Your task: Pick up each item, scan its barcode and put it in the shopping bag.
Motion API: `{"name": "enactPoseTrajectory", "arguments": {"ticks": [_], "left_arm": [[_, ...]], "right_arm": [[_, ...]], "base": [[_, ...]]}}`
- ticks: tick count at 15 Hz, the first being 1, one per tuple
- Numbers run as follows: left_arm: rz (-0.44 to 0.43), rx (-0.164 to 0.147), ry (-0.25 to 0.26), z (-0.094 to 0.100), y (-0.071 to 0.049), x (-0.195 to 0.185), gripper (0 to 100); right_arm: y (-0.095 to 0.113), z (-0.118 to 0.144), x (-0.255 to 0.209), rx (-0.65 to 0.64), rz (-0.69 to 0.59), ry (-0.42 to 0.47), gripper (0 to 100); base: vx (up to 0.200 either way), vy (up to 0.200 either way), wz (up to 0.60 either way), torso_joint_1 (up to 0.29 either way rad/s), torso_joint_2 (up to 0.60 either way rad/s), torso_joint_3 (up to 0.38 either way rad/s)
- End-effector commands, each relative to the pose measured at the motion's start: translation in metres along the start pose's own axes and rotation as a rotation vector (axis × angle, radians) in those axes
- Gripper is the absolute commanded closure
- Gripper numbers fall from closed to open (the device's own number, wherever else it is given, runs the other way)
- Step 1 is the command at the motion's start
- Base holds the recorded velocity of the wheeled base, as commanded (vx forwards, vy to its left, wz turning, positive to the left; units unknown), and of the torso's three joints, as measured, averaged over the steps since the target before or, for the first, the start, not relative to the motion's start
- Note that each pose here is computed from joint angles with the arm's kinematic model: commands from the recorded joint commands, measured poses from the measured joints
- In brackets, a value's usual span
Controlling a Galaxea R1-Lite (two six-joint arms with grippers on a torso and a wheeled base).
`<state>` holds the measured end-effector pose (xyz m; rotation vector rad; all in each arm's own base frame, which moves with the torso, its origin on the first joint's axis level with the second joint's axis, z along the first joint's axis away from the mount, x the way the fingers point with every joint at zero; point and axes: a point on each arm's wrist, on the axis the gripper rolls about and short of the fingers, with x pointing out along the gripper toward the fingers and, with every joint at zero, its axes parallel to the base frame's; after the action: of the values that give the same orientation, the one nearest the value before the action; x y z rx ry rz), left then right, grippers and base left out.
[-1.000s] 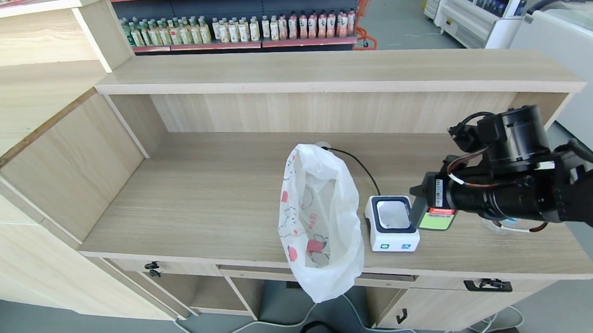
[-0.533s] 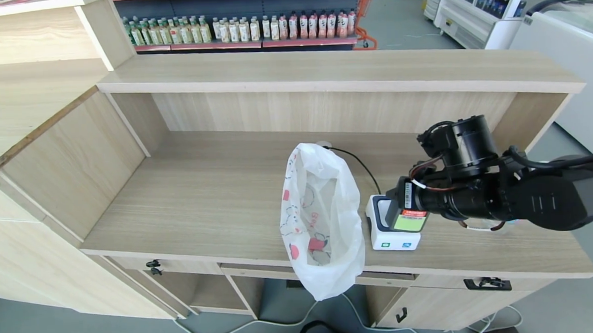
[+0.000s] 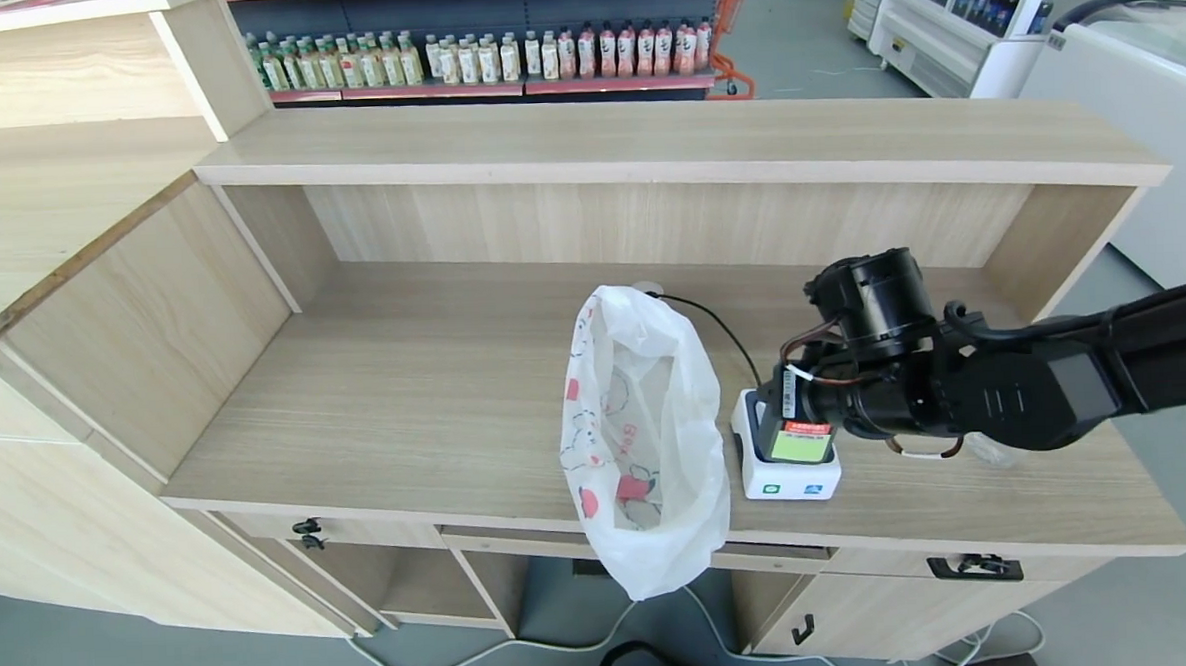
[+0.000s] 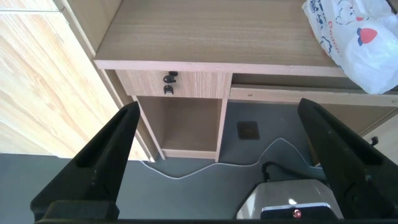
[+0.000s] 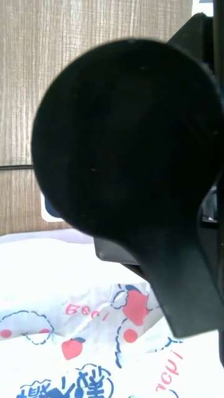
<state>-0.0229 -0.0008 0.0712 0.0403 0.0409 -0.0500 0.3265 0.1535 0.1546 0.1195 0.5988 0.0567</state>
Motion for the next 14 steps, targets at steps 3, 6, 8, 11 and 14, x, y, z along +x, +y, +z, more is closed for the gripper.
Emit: {"name": "enactPoseTrajectory", "arguments": {"ticks": [3, 6, 8, 11, 14], "left_arm": [[0.0, 0.0, 0.0, 0.0, 0.0, 0.0, 0], [-0.001, -0.001, -0.001, 0.0, 0.0, 0.0, 0], [-0.001, -0.003, -0.001, 0.0, 0.0, 0.0, 0], [-0.001, -0.003, -0.001, 0.0, 0.0, 0.0, 0], [-0.001, -0.004, -0.001, 0.0, 0.0, 0.0, 0]], "right_arm": [[0.008, -0.006, 0.016, -0.016, -0.004, 0.023, 100], [0.013, -0.005, 0.021, -0.02, -0.028, 0.008, 100], [0.014, -0.006, 0.024, -0.025, -0.031, 0.011, 100], [0.014, -0.008, 0.026, -0.028, -0.042, 0.015, 100], [0.015, -0.009, 0.026, -0.031, -0.04, 0.014, 100]], "base": [[0.0, 0.0, 0.0, 0.0, 0.0, 0.0], [0.0, 0.0, 0.0, 0.0, 0.0, 0.0], [0.0, 0.0, 0.0, 0.0, 0.0, 0.0], [0.0, 0.0, 0.0, 0.0, 0.0, 0.0], [0.0, 0.0, 0.0, 0.0, 0.0, 0.0]]}}
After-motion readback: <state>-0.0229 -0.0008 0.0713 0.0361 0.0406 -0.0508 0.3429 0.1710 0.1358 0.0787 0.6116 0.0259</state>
